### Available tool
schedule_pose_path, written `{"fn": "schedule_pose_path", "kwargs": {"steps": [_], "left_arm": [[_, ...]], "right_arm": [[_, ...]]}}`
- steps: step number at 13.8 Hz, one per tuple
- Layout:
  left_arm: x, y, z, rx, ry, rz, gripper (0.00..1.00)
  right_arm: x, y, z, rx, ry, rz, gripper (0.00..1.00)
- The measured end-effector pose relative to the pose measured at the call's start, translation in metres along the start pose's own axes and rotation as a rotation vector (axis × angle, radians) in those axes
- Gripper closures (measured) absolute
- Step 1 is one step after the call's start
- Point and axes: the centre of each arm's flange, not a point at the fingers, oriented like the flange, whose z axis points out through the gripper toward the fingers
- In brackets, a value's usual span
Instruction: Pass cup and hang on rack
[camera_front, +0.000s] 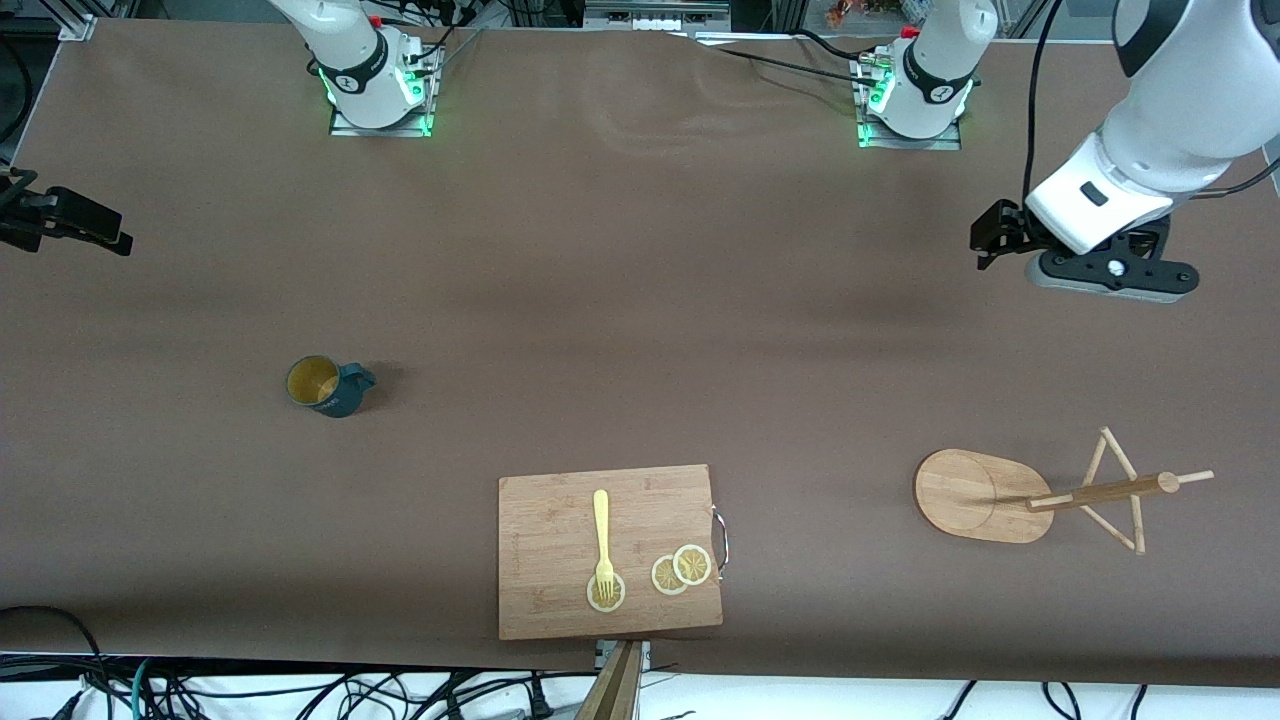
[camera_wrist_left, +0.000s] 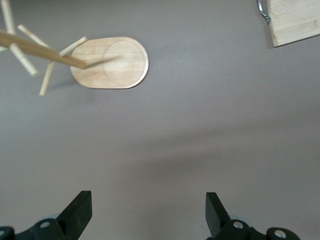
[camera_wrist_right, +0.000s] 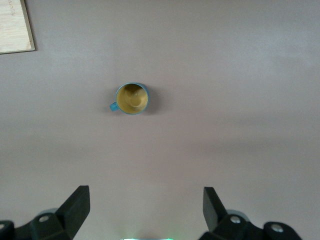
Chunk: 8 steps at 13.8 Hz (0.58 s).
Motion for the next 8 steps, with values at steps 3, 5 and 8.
{"fn": "schedule_pose_path", "kwargs": {"steps": [3, 5, 8], "left_arm": [[0.018, 0.019, 0.008, -0.039, 0.019, 0.026, 0.00], [0.026, 0.021, 0.016, -0.069, 0.010, 0.025, 0.00], [0.030, 0.016, 0.016, -0.069, 0.013, 0.017, 0.00]], "right_arm": [[0.000, 0.000, 0.000, 0.000, 0.000, 0.000, 0.00], [0.000, 0.000, 0.000, 0.000, 0.000, 0.000, 0.00], [0.000, 0.000, 0.000, 0.000, 0.000, 0.001, 0.00]]}}
